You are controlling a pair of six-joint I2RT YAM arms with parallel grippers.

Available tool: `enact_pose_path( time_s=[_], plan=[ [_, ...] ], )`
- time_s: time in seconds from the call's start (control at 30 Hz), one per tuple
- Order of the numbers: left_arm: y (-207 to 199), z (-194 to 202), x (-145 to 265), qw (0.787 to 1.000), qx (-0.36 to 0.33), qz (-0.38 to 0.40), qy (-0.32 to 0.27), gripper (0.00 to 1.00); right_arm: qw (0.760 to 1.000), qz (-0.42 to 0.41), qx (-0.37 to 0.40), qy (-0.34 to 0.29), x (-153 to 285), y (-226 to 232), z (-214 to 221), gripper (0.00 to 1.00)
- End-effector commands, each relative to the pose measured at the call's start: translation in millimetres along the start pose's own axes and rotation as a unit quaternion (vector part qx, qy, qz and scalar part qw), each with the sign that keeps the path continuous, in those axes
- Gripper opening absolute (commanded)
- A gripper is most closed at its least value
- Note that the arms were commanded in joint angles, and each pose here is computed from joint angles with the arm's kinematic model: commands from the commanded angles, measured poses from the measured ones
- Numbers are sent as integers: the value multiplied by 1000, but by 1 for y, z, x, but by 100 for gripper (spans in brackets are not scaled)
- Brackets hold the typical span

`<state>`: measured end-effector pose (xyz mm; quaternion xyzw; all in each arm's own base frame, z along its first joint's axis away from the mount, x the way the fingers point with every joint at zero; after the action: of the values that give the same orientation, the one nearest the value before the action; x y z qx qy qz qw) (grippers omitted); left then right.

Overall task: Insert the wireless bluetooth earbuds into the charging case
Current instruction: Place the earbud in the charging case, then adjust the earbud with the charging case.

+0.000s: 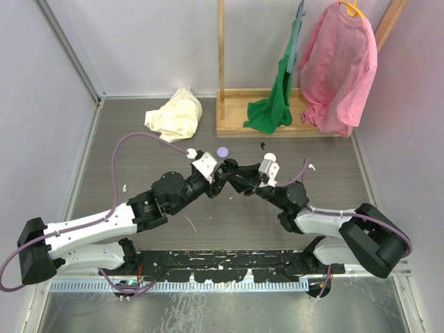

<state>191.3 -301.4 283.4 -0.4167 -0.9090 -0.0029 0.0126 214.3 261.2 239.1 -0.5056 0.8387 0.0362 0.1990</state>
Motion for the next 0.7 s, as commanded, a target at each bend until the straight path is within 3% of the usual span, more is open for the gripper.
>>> enact_pose_path(
  time_s=[0.0, 0.27, 0.67],
  plan=[
    [-1, -18, 2, 998, 56, -10, -5, 45, 997, 17, 32, -64, -9, -8, -31, 1],
    [-3, -46, 20, 995, 95, -6, 13, 56, 998, 22, 34, -54, -8, -10, -24, 1],
    [28, -43, 23, 991, 70, -100, 61, 57, 998, 13, 29, -54, -8, -7, -23, 1]
  ],
)
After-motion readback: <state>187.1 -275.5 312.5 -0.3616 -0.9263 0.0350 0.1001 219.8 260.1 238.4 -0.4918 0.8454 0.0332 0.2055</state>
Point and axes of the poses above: each gripper's point midway between its finger pads, its own x axis back along the fingers, its own y axis along the line the jaws close on, z = x × y, the point moved 3 cm from there along x, back along the fingers, and after that the axes turned 3 degrees about x, right-handed, at the moved point
